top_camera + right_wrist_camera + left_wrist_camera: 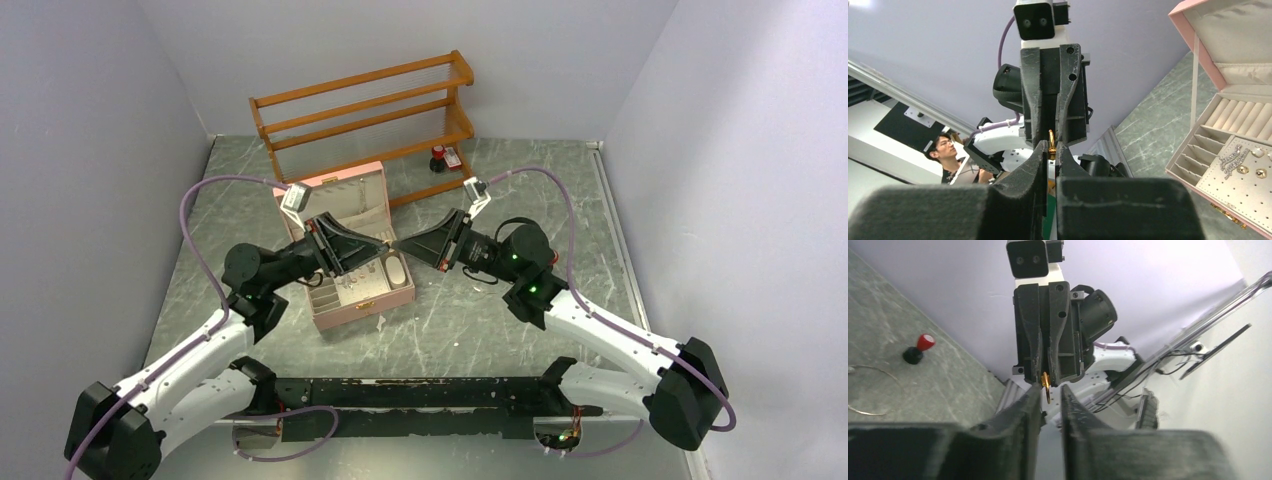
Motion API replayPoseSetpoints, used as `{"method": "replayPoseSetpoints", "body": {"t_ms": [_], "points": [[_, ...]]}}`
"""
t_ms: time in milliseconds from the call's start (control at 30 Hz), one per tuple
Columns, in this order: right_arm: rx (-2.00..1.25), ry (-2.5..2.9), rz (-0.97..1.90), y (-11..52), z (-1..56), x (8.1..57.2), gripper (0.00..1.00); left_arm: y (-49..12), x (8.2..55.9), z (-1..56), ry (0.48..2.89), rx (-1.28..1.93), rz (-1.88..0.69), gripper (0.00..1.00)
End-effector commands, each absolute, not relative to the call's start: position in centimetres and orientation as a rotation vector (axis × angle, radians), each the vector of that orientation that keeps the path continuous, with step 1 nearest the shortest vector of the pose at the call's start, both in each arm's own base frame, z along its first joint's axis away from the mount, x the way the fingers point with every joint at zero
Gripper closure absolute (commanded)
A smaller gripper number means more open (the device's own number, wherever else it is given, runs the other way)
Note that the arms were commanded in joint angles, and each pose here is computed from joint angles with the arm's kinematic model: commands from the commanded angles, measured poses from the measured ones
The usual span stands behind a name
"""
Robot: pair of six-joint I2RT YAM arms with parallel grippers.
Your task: Organize the mixed jewelry
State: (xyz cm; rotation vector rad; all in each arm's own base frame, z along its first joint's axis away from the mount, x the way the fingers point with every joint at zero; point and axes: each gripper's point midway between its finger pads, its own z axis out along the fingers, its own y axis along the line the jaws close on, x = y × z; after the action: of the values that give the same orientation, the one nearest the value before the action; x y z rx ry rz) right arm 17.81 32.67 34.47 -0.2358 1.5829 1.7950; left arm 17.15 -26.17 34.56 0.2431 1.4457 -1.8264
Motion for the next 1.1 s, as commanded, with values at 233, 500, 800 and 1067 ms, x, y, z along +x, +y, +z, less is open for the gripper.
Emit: {"method": "replayPoseSetpoints", "body": {"t_ms": [233,500,800,1067], "points": [[-0.204,1.753,1.568,32.9,32.6,20.7,0.97,-23.5,20.7,32.6,1.545,0.084,-1.447,0.16],[-0.211,2.025,1.166,33.8,27.0,24.3,0.96,-13.8,25.0,28.8,1.749,-0.247,-0.716,0.09],[-0.305,2.206,0.623,37.4,20.4,27.1,0.95,-5.2,24.4,29.9,1.675,-0.401,-0.269,0.1],[-0.389,2.207,0.303,40.0,16.6,29.1,0.96,-2.2,23.9,29.3,1.633,-0.473,-0.124,0.1]]}}
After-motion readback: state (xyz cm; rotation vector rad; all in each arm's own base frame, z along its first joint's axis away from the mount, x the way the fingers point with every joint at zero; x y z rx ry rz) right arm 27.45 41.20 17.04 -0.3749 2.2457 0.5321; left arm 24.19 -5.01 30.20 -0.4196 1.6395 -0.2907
